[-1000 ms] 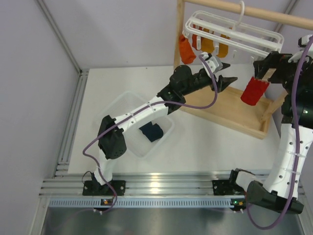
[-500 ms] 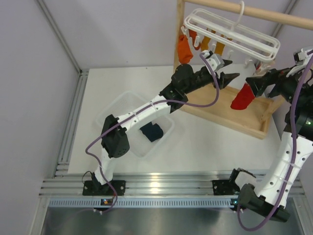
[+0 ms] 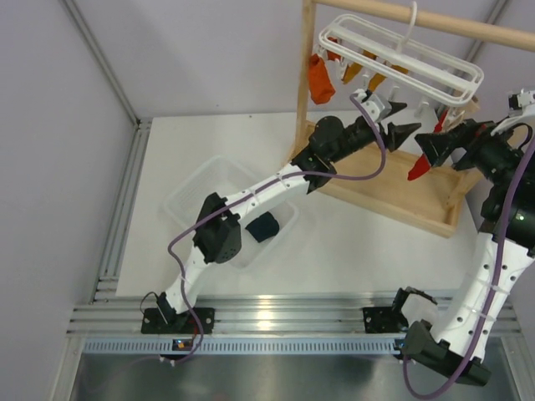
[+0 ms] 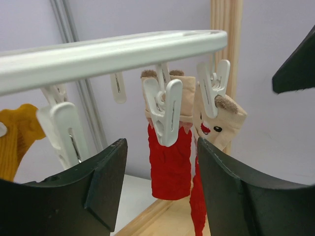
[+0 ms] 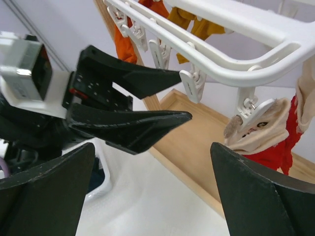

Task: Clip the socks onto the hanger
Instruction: Open the clamp at the hanger.

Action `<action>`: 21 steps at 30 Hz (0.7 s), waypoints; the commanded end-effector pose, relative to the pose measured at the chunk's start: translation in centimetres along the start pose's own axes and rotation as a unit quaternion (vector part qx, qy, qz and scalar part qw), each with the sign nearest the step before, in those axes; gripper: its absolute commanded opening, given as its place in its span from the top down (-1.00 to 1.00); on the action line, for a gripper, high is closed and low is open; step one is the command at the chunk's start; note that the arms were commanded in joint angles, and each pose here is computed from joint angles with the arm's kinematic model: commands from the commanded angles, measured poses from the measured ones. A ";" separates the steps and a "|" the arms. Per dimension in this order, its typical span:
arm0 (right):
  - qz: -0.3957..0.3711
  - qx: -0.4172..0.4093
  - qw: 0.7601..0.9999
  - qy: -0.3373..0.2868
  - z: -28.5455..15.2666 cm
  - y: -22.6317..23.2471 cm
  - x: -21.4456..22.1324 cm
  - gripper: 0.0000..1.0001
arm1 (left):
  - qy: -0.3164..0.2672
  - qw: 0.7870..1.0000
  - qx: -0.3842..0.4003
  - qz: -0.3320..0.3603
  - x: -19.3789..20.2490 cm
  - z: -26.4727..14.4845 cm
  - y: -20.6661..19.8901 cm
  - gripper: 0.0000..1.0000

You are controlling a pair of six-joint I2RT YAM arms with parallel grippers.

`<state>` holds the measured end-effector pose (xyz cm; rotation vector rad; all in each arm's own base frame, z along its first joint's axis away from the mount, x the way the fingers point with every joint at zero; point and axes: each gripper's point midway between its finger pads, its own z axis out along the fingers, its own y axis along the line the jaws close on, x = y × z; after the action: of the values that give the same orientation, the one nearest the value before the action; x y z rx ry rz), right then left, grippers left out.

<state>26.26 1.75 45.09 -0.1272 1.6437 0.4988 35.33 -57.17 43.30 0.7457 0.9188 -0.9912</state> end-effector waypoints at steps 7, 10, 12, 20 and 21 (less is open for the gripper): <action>-0.006 0.059 0.998 -0.021 -1.8 0.3 -1.9 -0.99 | -0.100 0.994 -0.047 -0.015 -3.9 1.8 -0.2 -0.33; -0.013 0.052 0.998 -0.026 -1.8 0.5 -2.2 -0.99 | -0.109 0.992 -0.068 -0.019 -4.0 1.9 0.4 -0.33; -0.020 0.039 0.999 -0.028 -1.8 1.0 -2.1 -0.99 | -0.117 0.989 -0.083 -0.021 -4.3 1.9 0.9 -0.28; -0.001 0.004 0.998 -0.057 -0.7 1.0 -2.4 -0.95 | -0.116 0.992 -0.055 -0.013 -5.2 1.6 0.1 0.36; 0.025 -0.004 0.998 -0.062 -0.4 1.2 -2.6 -0.86 | -0.114 0.992 -0.049 -0.013 -5.3 1.6 -0.1 0.42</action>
<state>25.47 1.87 45.68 -0.0594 1.6117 0.4940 36.20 -58.44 44.13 0.5506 0.8870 -0.9918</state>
